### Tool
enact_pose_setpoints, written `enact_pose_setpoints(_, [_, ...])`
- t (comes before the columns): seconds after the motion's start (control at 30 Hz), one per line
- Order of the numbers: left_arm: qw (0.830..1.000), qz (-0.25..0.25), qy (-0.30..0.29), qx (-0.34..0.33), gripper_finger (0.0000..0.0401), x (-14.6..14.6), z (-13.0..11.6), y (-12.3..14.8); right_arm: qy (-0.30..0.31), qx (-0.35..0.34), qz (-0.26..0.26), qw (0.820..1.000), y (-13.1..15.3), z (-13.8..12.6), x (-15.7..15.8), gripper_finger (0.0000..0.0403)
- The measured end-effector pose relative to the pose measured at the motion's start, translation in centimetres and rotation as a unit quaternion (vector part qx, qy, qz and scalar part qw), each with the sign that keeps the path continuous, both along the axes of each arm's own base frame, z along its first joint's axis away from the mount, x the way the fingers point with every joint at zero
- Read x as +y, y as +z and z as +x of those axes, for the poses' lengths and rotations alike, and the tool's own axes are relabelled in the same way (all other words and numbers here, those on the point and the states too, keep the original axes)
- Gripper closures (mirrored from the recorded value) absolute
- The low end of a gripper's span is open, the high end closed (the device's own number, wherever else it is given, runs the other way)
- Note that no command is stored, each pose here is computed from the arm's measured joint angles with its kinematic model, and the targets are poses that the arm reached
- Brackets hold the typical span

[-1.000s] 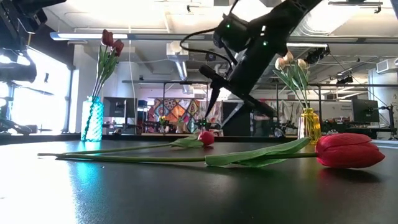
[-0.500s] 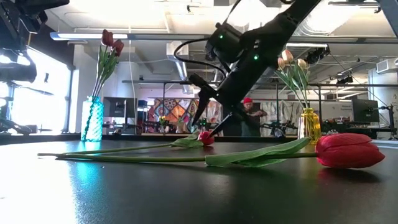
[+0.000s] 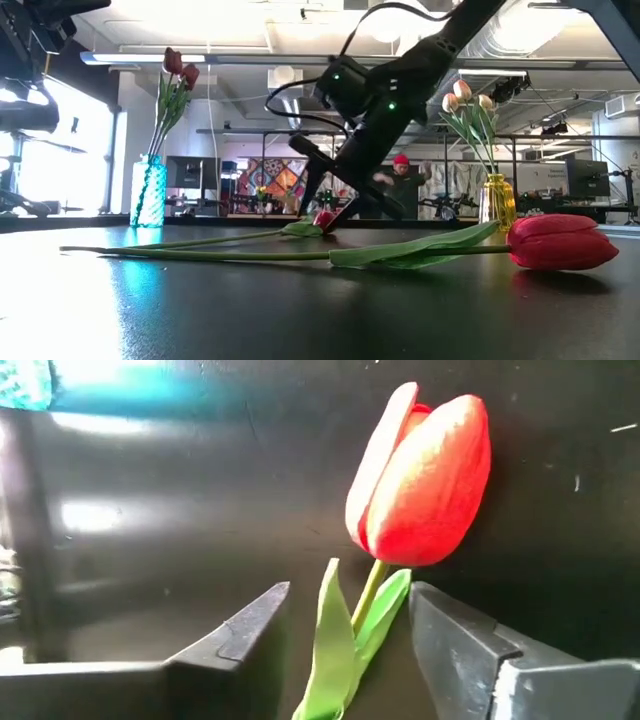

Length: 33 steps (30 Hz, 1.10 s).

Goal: Sort flowers into vase by color
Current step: Put the center red flower into the red vase

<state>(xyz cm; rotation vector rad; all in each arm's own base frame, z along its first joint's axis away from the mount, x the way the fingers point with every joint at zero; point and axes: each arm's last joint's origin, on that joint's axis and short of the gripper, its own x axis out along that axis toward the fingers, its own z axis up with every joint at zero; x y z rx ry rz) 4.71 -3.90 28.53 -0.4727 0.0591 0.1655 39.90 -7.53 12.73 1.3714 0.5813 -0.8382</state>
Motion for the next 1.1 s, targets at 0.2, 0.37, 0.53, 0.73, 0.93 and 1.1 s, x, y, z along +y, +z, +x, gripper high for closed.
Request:
enact_pose_setpoints(0.2, [1.0, -0.001, -0.002, 0.0, 0.0229, 0.0, 0.0, 0.0, 0.02, 0.033, -0.02, 0.999, 0.3, 0.0, -0.6, 0.0305])
enact_pose_setpoints(0.37, [1.0, -0.001, -0.002, 0.0, 0.0229, 0.0, 0.0, 0.0, 0.028, 0.048, -0.048, 0.997, 0.3, -0.2, -1.3, 0.0391])
enact_pose_setpoints(0.53, [1.0, -0.007, -0.001, -0.003, 0.0229, 0.0, 0.0, 0.1, 0.035, 0.04, -0.051, 0.997, 0.4, -0.1, -1.5, 0.0384])
enact_pose_setpoints(0.73, [1.0, -0.027, -0.002, -0.011, 0.0229, -0.1, 0.1, 0.4, 0.102, -0.072, -0.114, 0.986, 3.8, 2.0, 0.2, 0.0398])
enact_pose_setpoints(0.93, [0.999, -0.039, -0.008, -0.014, 0.0229, -0.2, 0.1, 0.6, 0.185, -0.198, -0.241, 0.932, 9.7, 5.0, 2.4, 0.0399])
enact_pose_setpoints(1.1, [0.999, -0.042, -0.028, -0.009, 0.0229, -0.3, 0.1, 0.6, 0.253, -0.255, -0.343, 0.868, 15.5, 6.7, 4.1, 0.0399])
